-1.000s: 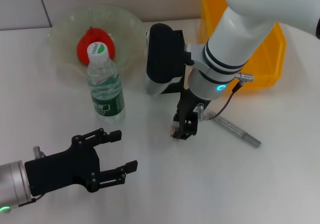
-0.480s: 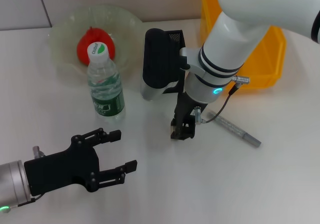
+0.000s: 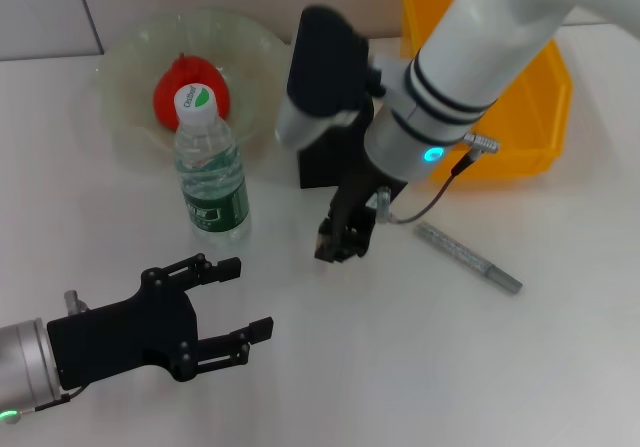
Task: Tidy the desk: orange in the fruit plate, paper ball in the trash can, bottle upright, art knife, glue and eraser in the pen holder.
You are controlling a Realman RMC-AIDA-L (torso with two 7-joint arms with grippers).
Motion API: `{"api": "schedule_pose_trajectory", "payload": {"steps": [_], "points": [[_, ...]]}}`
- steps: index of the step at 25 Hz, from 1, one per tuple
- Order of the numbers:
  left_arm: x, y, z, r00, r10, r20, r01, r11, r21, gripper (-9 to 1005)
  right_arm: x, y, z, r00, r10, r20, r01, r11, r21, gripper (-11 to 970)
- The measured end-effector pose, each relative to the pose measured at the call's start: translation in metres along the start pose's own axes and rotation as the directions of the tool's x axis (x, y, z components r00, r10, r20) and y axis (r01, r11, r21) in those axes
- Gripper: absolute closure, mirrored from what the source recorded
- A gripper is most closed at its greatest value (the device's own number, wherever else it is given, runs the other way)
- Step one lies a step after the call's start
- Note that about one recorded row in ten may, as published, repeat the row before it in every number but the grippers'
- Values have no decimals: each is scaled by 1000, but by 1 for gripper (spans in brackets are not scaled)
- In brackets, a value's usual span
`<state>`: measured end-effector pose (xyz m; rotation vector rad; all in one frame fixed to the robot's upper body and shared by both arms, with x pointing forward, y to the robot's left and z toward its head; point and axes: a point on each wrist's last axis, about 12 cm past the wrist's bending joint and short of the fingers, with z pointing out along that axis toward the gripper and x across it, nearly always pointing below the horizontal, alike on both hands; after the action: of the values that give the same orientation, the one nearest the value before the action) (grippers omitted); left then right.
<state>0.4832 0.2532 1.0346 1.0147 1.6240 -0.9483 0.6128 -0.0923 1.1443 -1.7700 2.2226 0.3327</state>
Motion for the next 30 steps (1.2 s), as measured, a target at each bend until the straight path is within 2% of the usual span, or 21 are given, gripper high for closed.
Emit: {"api": "schedule_pose_trajectory", "payload": {"steps": [9,19,25,30], "points": [[0,1,-2,1000,-1,-3,1,1000,-7,192,0,-3,-43,989,75,130,-78,997,19,673],[3,-3,5,1000,15,12,-15,1000,-16,192,5,3,-98,967,116,225,-143,984,106,651],[3,-4,5,1000,12,16,-12,1000,-13,194,6,-3,-126,948,122,294,-176,971,164,637],[3,-4,5,1000,6,16,-6,1000,-13,193,7,-17,-130,945,126,302,-211,940,268,626]]}}
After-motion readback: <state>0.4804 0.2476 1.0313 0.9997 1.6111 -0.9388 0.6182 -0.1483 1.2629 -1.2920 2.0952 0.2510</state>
